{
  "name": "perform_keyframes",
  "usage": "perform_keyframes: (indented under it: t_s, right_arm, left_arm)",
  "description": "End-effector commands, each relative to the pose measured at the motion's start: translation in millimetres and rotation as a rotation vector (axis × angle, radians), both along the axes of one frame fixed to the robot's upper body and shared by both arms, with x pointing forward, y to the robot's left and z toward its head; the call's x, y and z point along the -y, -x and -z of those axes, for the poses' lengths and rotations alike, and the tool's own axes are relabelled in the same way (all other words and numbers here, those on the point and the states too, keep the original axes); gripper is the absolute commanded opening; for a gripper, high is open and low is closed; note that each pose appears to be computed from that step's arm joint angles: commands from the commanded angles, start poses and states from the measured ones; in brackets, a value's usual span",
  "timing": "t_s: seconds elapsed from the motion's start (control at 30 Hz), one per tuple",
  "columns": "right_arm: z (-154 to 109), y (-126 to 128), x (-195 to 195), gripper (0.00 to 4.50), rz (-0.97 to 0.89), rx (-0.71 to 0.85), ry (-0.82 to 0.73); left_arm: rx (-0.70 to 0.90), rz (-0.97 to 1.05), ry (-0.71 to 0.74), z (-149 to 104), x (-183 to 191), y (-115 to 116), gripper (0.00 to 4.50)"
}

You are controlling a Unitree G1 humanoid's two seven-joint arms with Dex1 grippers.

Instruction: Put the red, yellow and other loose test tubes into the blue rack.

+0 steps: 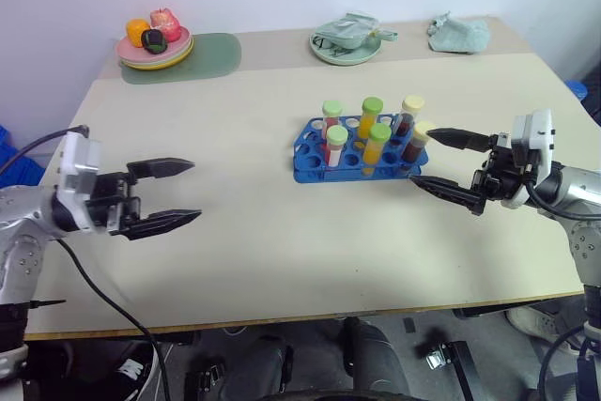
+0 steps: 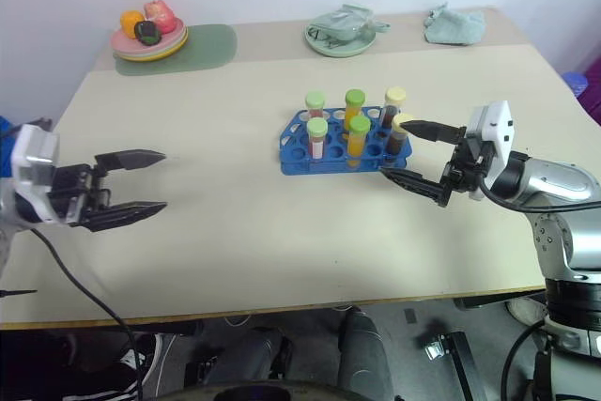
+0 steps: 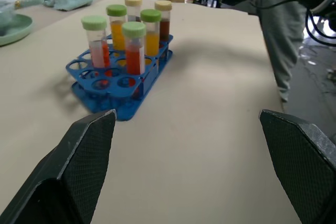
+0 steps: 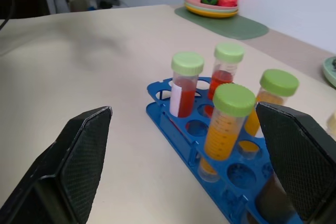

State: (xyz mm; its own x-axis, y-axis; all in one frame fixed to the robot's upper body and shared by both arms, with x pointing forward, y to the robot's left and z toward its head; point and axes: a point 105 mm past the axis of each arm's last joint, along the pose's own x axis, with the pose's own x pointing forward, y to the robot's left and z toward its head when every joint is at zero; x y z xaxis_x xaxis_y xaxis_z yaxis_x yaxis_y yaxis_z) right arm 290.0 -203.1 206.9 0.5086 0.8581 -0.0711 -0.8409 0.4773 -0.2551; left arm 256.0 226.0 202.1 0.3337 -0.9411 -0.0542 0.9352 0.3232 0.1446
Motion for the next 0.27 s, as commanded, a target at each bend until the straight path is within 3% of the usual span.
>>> perform_keyframes:
  t_s: [0.03, 0.27]
  right_arm:
    - [-11.4, 1.4, -0.5, 4.5, -0.015, 0.053, 0.004]
    - [-10.6, 0.5, 4.0, 4.5, -0.002, 0.061, 0.015]
  left_arm:
    - [0.061, -0.005, 0.002, -9.5, -5.4, 0.1, 4.46]
    - [0.081, 0.063, -0.023, 5.4, 9.7, 3.1, 4.46]
